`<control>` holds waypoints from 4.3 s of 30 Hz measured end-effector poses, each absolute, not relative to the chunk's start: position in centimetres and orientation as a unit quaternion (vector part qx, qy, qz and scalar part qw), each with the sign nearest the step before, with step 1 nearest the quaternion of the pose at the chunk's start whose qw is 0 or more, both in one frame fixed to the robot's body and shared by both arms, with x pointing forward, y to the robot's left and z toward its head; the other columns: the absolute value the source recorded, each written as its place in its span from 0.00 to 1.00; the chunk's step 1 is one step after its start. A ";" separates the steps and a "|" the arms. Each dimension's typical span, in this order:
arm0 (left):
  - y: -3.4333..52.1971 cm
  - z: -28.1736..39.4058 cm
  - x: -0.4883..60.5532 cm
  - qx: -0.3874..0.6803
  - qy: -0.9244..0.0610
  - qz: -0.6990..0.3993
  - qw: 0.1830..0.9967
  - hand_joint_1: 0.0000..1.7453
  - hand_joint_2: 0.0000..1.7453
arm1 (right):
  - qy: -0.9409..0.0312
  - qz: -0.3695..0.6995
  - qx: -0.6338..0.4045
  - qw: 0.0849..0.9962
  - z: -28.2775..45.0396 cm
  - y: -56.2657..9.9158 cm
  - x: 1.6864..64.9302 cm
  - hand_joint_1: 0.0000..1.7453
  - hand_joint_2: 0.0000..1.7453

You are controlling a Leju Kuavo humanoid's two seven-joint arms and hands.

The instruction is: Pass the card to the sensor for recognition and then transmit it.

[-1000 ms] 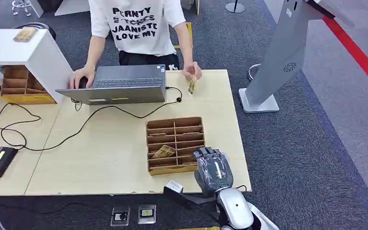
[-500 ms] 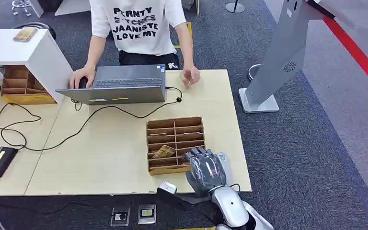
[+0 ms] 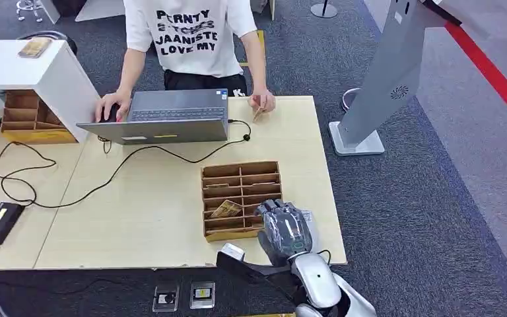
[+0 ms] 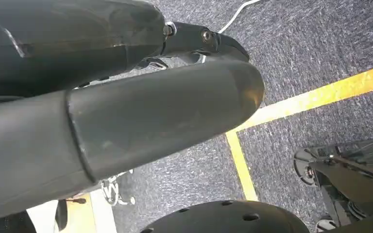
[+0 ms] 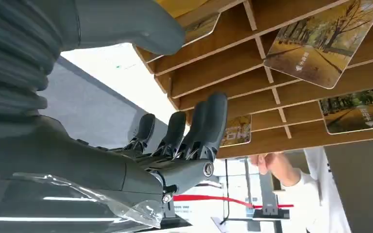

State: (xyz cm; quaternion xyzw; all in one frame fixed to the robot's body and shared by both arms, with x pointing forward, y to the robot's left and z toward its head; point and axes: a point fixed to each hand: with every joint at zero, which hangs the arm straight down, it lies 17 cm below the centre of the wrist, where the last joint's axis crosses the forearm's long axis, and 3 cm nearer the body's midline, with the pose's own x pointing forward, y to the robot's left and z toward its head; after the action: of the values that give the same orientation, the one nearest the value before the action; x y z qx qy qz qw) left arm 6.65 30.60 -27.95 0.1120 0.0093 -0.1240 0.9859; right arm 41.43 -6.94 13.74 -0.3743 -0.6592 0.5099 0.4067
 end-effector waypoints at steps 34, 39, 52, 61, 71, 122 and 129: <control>31.2 -27.9 6.4 0.128 0.019 -0.087 0.988 0.00 0.00 | -0.634 0.526 -0.378 0.421 11.1 -8.1 42.7 0.44 1.00; 31.1 -27.9 6.4 0.124 0.017 -0.095 0.988 0.00 0.00 | -0.621 0.525 -0.389 0.433 10.6 -8.8 42.8 0.47 1.00; 30.8 -27.9 7.8 0.129 -0.023 -0.117 0.984 0.00 0.00 | -0.581 0.524 -0.414 0.466 8.8 -11.9 42.9 0.95 1.00; 25.8 -27.5 8.8 0.127 -0.044 -0.148 0.980 0.00 0.00 | -0.561 0.508 -0.429 0.493 8.2 -15.1 41.6 0.94 1.00; 24.5 -27.5 8.9 0.115 -0.047 -0.151 0.981 0.00 0.00 | -0.565 0.505 -0.426 0.494 8.7 -15.6 41.3 0.95 1.00; 23.6 -27.4 9.0 0.112 -0.053 -0.177 0.976 0.00 0.00 | -0.673 0.380 -0.432 0.466 20.0 -17.3 43.0 1.00 1.00; 23.6 -27.4 9.0 0.112 -0.057 -0.196 0.972 0.00 0.00 | -0.707 0.330 -0.418 0.466 22.6 -18.4 42.5 1.00 1.00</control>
State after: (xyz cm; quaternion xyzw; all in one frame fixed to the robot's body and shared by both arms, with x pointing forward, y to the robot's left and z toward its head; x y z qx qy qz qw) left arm 9.05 23.57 -27.36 0.1120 -0.0567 -0.1963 0.9725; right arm 42.52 -18.40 22.62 -0.4177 -0.7067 0.3301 0.4659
